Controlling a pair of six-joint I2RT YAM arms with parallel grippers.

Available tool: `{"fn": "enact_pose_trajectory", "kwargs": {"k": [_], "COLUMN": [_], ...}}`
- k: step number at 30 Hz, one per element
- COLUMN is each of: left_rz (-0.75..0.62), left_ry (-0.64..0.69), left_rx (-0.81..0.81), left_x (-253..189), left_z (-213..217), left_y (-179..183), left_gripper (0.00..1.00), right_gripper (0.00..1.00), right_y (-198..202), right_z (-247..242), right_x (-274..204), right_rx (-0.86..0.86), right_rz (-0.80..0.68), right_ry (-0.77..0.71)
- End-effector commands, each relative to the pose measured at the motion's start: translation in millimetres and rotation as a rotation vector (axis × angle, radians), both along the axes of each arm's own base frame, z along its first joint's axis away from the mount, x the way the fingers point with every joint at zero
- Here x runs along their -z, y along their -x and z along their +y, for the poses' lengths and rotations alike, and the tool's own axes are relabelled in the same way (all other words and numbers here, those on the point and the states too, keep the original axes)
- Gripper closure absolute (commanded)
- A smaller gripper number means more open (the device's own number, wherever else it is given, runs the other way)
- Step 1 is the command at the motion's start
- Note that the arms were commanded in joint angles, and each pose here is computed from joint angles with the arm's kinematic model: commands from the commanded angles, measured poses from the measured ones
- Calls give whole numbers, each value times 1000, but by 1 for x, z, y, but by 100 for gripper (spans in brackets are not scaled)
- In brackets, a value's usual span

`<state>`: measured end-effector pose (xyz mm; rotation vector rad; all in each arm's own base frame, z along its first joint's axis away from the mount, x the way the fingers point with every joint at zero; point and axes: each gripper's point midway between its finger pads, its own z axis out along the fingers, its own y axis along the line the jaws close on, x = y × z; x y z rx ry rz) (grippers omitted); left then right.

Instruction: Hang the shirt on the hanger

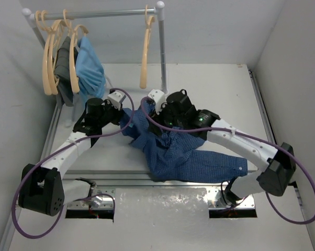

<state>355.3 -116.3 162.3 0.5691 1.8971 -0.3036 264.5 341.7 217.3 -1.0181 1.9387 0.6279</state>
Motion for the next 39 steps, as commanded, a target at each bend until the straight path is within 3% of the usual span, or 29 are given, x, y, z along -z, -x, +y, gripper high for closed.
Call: {"fn": "enact_pose_trajectory", "kwargs": {"k": [1, 2, 7, 8, 11, 16, 21, 22, 28, 39], "left_rz": [-50, -51, -25, -21, -10, -6, 22, 25, 37, 37], "left_ry": [-22, -29, -52, -57, -82, -105, -114, -113, -113, -100], "left_rx": [-46, -61, -100, -105, -116, -134, -123, -122, -106, -85], "left_x": [-15, -15, -15, -15, -10, -8, -3, -2, 2, -2], "left_z": [9, 11, 14, 14, 12, 14, 13, 13, 11, 7], "left_y": [-10, -11, -18, -19, -19, -20, -16, -15, -12, -8], "left_gripper": [100, 100, 100, 100, 100, 100, 100, 100, 100, 100], "right_gripper": [36, 31, 25, 17, 12, 9, 9, 10, 18, 24], "right_y": [13, 13, -22, -30, -64, -131, -174, -190, -213, -234], "right_z": [0, -1, -9, -9, -10, 0, 10, 17, 17, -10], "right_x": [-49, -57, -121, -156, -208, -258, -301, -284, -282, -230], "right_rx": [-59, -58, 103, 147, 285, 488, 638, 662, 760, 814], "right_rz": [-91, -109, -257, -305, -413, -634, -814, -836, -958, -906], "right_ry": [-145, -158, -211, -267, -320, -314, -345, -289, -253, -107]}}
